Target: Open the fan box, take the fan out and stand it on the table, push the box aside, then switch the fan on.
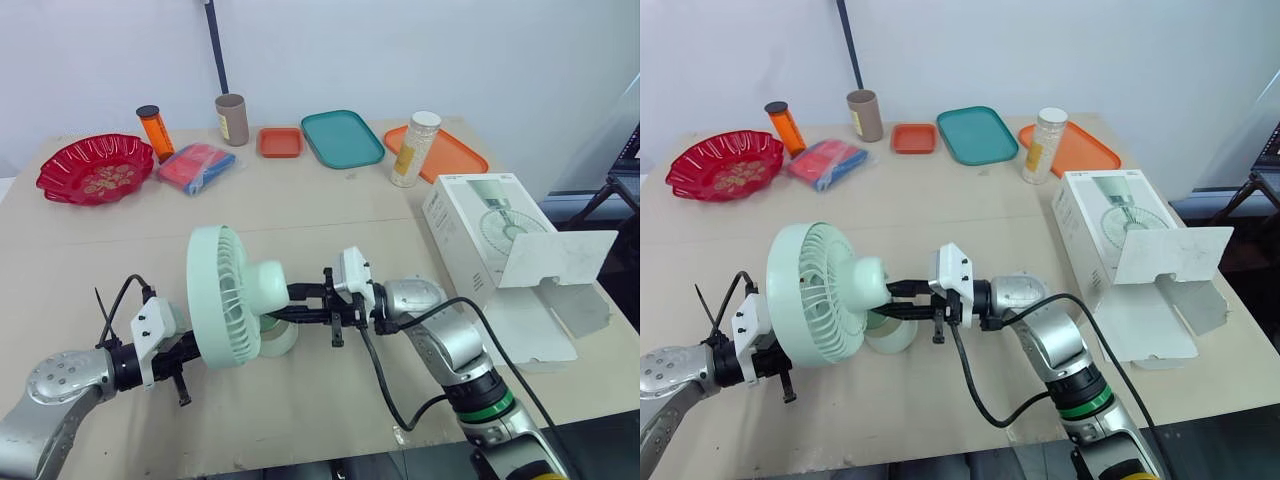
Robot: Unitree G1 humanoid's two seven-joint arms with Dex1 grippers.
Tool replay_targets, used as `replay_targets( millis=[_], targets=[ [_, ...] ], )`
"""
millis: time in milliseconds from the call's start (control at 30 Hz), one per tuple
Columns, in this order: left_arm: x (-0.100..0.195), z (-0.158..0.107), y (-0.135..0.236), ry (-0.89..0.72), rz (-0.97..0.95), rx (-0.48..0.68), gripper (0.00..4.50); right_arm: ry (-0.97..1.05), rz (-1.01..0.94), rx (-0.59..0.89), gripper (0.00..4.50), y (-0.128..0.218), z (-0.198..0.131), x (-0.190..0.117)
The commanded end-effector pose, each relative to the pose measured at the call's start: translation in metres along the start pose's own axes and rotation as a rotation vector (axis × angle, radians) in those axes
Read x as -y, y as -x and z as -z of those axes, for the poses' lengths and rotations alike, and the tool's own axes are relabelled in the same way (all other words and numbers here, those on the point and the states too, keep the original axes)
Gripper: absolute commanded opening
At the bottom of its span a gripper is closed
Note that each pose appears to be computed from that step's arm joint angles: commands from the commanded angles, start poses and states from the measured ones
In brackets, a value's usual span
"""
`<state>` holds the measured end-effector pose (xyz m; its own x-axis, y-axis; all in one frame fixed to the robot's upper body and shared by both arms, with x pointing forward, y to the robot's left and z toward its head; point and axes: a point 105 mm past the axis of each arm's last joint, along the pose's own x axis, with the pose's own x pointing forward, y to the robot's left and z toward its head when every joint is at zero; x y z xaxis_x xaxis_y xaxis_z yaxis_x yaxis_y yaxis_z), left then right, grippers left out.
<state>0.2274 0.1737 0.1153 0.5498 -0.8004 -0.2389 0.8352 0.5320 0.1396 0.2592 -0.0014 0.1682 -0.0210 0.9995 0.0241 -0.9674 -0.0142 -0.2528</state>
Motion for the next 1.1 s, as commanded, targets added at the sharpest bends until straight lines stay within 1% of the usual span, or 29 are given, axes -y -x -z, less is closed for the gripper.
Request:
replay_targets(
  millis=[33, 300, 1100],
  targets=[
    [-0.001, -0.006, 0.003, -0.027, -0.017, 0.011, 0.09, 0.059, -0.020, 0.055, 0.31, -0.003, -0.016, -0.003],
    [-0.004, -0.001, -0.001, -0.015, -0.035, -0.001, 0.09, 0.051, -0.024, 0.054, 0.31, -0.003, -0.016, -0.004],
    [-0.003, 0.003, -0.016, -0.008, -0.037, 0.018, 0.09, 0.040, -0.019, 0.049, 0.31, -0.003, -0.018, -0.004]
  ],
)
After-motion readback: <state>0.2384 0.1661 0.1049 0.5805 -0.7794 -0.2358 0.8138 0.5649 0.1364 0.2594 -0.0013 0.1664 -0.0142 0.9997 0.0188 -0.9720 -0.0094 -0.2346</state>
